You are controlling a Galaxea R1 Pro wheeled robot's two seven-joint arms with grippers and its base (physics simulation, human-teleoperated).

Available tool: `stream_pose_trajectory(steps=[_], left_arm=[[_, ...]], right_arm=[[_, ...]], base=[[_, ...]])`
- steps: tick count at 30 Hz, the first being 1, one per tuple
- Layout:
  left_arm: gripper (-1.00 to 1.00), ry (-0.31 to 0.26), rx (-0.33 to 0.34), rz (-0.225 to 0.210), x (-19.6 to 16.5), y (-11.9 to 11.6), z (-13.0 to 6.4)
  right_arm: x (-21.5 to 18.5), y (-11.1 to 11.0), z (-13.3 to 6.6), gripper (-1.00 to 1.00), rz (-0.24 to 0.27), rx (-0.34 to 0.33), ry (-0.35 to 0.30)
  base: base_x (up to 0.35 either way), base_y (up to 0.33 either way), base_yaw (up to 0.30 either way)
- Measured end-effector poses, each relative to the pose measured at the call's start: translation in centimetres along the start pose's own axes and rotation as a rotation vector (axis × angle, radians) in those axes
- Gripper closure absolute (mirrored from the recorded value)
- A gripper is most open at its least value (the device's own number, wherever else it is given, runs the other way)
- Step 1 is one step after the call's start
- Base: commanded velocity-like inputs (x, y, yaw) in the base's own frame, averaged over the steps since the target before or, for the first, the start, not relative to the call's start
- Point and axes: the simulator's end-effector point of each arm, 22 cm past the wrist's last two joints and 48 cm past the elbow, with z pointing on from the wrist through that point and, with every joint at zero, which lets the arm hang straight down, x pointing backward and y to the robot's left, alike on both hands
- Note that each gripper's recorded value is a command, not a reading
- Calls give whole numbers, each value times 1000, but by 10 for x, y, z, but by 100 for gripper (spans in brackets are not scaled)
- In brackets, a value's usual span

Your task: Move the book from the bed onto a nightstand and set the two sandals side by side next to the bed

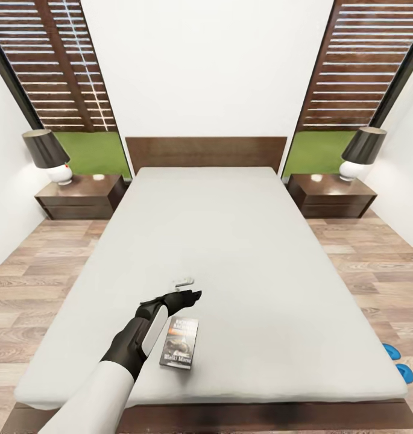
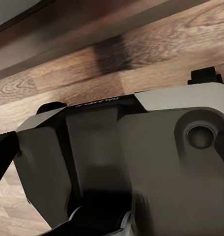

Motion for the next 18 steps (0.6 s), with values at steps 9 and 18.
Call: stream_pose_trajectory(steps=[9,18], left_arm=[[-100,11,-5,-5,6,4,5],[-100,18,-7,-9,11,7,9]], right_arm=[[5,-3,2,-100,5,4,13],[11,-5,3,-100,10,9,25]], base=[[0,0,0],[0,0,0]])
